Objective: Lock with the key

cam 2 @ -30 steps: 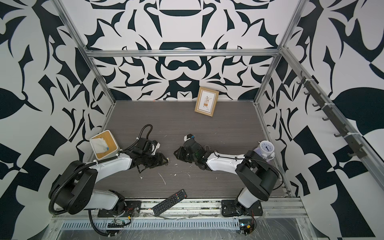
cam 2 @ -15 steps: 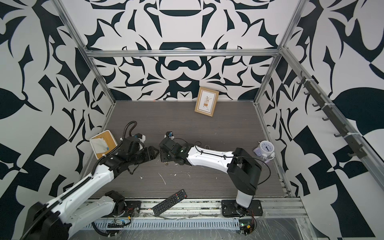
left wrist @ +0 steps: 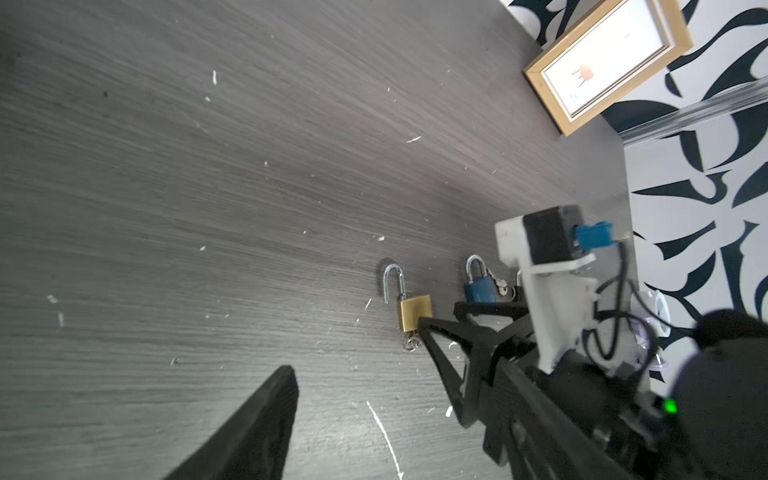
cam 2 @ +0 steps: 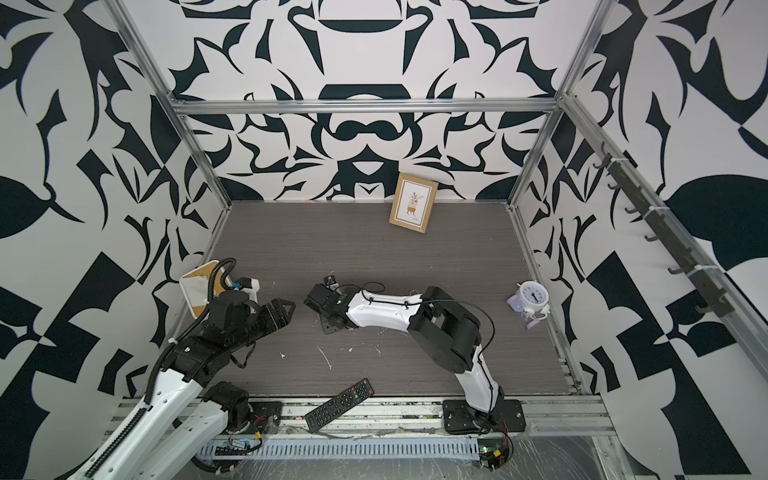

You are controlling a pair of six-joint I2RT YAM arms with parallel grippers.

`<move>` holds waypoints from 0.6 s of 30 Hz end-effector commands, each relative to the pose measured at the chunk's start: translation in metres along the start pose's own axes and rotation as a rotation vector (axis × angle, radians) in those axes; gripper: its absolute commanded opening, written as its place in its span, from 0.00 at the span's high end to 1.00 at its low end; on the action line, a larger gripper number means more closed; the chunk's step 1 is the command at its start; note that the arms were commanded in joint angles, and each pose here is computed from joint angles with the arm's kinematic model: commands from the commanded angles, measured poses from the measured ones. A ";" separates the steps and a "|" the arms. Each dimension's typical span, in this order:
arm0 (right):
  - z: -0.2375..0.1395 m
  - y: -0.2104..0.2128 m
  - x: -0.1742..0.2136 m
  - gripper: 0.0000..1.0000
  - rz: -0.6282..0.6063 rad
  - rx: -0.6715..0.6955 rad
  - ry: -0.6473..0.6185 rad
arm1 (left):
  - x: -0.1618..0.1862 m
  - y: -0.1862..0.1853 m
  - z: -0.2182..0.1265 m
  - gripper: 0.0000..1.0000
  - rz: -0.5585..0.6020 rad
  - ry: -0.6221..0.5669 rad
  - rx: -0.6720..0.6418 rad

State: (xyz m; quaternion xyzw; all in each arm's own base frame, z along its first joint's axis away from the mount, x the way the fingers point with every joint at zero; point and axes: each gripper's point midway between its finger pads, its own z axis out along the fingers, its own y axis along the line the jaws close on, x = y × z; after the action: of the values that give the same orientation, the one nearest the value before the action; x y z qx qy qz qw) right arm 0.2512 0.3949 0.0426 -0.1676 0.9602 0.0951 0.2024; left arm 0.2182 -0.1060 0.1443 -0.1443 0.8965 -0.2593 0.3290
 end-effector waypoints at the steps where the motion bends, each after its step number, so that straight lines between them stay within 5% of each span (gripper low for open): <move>1: -0.013 0.010 -0.015 0.45 -0.033 -0.018 -0.049 | 0.009 0.000 0.003 0.21 -0.035 0.031 0.031; 18: 0.007 0.014 -0.011 0.46 -0.074 0.029 -0.003 | 0.010 0.015 0.002 0.19 -0.094 0.019 0.040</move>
State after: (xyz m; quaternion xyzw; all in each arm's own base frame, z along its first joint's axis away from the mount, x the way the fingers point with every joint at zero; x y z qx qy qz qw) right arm 0.2553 0.4067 0.0248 -0.1954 0.9587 0.0739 0.1929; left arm 0.2160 -0.0990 0.1378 -0.1761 0.8832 -0.2901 0.3238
